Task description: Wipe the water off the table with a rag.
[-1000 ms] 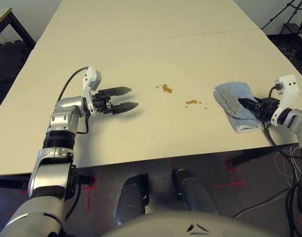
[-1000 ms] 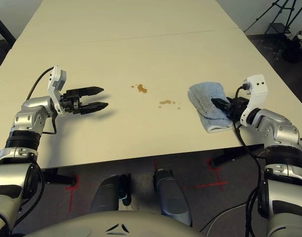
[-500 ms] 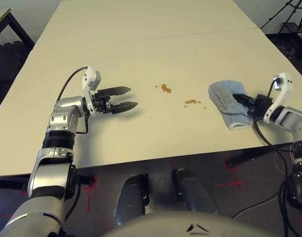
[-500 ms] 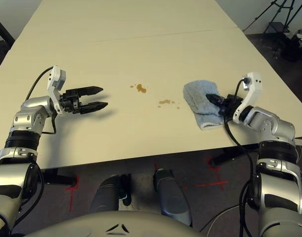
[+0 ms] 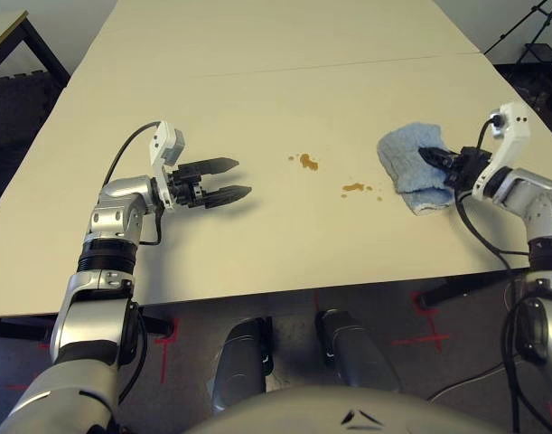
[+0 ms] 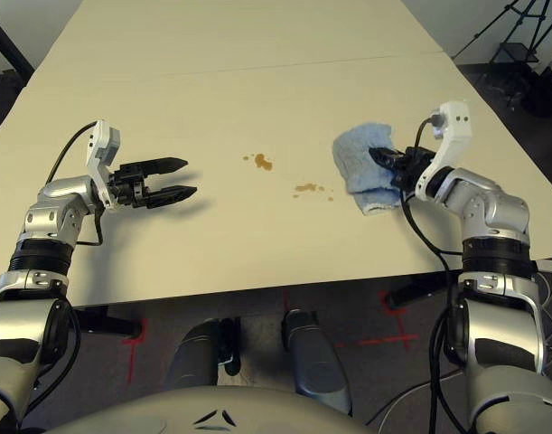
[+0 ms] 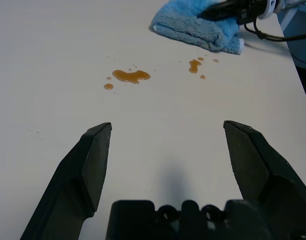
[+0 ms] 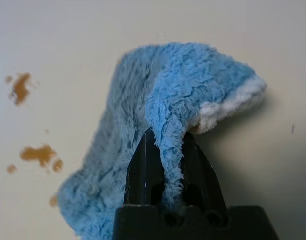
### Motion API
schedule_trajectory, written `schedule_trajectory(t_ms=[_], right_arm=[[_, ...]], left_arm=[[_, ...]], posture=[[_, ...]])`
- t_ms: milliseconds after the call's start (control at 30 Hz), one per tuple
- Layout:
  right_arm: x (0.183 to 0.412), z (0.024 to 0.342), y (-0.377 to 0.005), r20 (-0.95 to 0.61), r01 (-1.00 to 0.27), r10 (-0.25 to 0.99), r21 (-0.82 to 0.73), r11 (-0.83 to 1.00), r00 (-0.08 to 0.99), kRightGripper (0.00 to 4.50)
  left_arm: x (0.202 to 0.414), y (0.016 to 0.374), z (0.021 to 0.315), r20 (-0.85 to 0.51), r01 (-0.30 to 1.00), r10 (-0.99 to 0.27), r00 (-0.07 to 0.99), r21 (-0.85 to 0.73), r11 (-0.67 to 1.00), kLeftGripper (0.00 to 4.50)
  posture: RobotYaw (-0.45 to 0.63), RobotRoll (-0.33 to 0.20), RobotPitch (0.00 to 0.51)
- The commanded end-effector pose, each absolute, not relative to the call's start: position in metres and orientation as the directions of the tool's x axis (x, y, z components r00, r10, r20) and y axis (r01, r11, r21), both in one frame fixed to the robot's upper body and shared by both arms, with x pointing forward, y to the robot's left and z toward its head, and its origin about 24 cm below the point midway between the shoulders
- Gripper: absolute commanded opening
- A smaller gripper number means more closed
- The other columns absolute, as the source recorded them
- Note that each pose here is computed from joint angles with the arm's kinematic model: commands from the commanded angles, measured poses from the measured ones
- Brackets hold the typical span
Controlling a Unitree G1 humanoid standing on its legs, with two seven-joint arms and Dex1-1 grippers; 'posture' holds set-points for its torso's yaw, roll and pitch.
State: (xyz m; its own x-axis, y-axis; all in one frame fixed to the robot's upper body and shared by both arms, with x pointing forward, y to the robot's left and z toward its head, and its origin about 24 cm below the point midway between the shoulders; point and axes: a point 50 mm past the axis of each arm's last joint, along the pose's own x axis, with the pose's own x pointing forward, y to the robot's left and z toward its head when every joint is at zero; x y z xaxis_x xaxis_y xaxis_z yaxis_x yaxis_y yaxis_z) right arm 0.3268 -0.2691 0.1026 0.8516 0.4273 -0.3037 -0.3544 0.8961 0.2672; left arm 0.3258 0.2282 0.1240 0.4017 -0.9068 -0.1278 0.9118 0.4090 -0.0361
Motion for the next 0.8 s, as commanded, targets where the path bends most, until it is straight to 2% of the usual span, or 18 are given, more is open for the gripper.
schedule_trajectory(t_ms=[33, 800], right_arm=[[0.321, 0.083, -0.262, -0.383, -0.350, 0.421, 0.242, 0.905, 0.822, 0.06], [0.289, 0.073, -0.174, -0.390, -0.561, 0.672, 0.371, 0.740, 0.630, 0.06]], left_arm=[[0.324, 0.229, 0.126, -0.131, 0.914, -0.907, 0.400, -0.015, 0.405, 4.50], [0.324, 0.226, 0.124, -0.128, 0.918, -0.912, 0.389, -0.021, 0.395, 4.50]], posture=[[-0.30, 0.000, 0.138], [-0.31, 0.000, 0.137]])
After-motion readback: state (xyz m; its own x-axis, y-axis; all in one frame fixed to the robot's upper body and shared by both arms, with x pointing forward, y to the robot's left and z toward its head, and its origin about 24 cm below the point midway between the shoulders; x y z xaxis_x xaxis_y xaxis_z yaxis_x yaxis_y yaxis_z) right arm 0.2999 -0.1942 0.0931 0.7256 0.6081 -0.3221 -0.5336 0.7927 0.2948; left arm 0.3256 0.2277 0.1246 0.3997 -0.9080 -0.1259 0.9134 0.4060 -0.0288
